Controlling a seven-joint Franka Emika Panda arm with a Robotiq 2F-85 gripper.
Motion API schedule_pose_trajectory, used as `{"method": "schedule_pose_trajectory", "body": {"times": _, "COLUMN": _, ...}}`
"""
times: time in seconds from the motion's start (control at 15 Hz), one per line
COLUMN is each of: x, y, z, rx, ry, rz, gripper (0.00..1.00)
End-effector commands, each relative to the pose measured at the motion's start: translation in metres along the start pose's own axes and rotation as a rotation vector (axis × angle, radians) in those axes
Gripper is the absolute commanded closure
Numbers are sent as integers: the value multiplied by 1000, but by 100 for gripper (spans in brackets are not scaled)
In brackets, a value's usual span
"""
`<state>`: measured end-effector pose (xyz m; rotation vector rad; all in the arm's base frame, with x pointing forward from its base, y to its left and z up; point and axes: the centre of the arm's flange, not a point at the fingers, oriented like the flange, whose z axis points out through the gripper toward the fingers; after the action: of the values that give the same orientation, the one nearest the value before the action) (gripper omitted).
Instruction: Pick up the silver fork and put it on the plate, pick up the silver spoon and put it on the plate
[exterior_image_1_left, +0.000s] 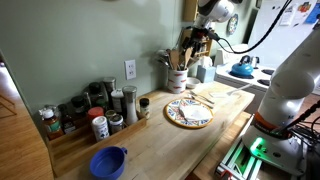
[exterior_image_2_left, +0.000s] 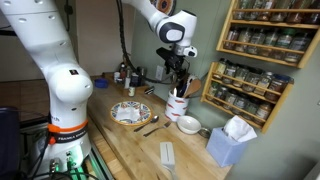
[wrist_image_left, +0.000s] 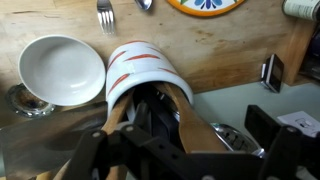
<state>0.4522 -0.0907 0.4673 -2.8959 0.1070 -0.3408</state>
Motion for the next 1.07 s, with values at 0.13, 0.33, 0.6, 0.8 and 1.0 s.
{"method": "schedule_pose_trajectory", "body": {"times": 0.13, "x": -33, "y": -10, "z": 35, "rx": -51, "ry": -98, "rz": -50, "gripper": 0}}
{"method": "schedule_pose_trajectory", "body": {"times": 0.33, "x": -57, "y": -9, "z": 58, "rx": -106, "ry": -160, "rz": -73, "gripper": 0}}
{"method": "schedule_pose_trajectory", "body": {"times": 0.6, "x": -91, "y": 20, "z": 91, "rx": -158, "ry": -240, "rz": -48, "gripper": 0}}
{"method": "schedule_pose_trajectory", "body": {"times": 0.8, "x": -86, "y": 24, "z": 95, "rx": -133, "ry": -264, "rz": -42, "gripper": 0}}
{"method": "schedule_pose_trajectory", "body": {"times": 1.0, "x": -89, "y": 27, "z": 97, "rx": -133, "ry": -267, "rz": -37, "gripper": 0}}
